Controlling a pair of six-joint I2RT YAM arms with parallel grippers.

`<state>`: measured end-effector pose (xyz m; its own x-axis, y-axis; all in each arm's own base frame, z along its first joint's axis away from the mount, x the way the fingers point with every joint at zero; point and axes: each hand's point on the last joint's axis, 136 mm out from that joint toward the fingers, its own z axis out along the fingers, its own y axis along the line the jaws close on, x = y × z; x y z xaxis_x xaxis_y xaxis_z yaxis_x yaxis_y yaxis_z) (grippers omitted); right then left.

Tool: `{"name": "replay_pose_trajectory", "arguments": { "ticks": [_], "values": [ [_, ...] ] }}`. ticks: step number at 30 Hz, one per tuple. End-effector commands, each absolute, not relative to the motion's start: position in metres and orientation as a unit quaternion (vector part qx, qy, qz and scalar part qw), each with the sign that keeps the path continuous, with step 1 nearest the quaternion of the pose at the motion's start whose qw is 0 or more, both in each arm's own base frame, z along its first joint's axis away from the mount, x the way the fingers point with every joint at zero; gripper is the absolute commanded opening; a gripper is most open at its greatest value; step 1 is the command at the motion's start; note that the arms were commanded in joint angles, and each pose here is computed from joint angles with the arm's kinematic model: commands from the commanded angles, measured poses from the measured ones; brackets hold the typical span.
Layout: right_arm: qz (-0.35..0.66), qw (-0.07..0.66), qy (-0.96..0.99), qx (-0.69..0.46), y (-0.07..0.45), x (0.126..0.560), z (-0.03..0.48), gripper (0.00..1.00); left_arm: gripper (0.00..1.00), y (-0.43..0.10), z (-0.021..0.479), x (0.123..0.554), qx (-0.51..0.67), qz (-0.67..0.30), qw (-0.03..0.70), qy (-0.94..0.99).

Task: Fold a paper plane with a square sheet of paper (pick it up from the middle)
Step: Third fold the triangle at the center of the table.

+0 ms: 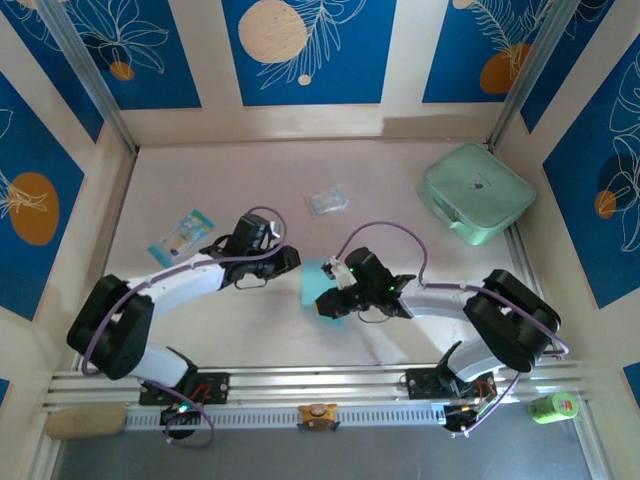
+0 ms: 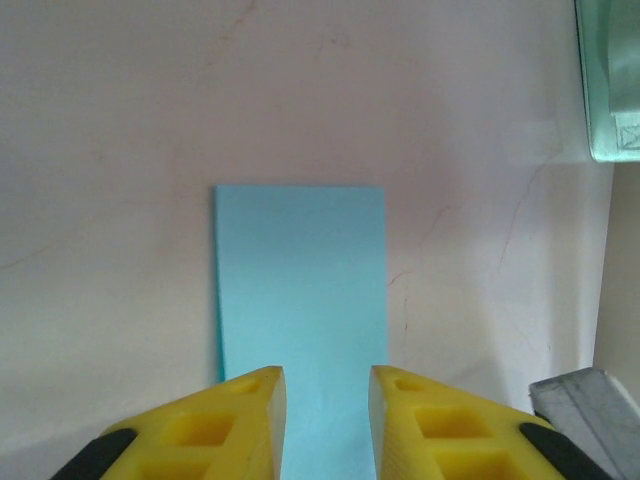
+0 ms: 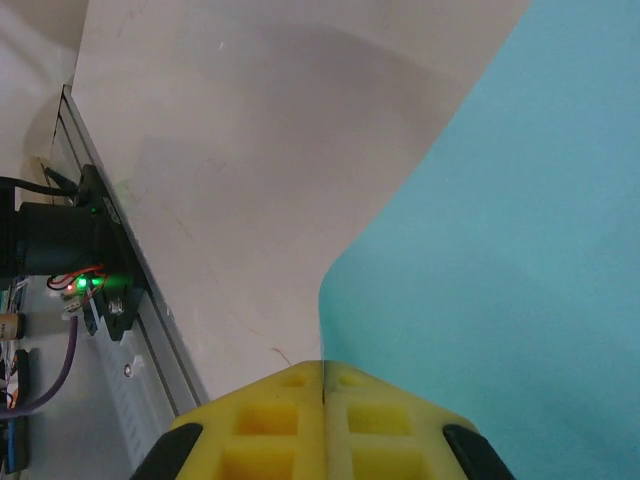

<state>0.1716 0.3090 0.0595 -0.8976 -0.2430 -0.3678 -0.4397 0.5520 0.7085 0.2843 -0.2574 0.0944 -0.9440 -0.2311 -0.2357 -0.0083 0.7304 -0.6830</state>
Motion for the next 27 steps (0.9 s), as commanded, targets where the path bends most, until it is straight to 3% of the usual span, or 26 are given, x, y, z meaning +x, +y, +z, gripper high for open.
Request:
{"name": "replay_pose_trajectory", "arguments": {
  "ticks": [1, 13, 27],
  "values": [
    [0.452, 0.105, 0.865, -0.188, 0.320, 0.172, 0.065, 0.03, 0.25, -0.274, 0.102, 0.292, -0.035, -0.387, 0.143, 0.910],
    [0.446, 0.104, 0.871, -0.175, 0.316, 0.171, 0.047, 0.03, 0.18, -0.308, 0.069, 0.311, -0.005, -0.395, 0.074, 0.915],
    [0.441, 0.099, 0.875, -0.172, 0.310, 0.166, 0.040, 0.03, 0.16, -0.309, 0.015, 0.290, 0.000, -0.352, 0.016, 0.936]
  ]
}}
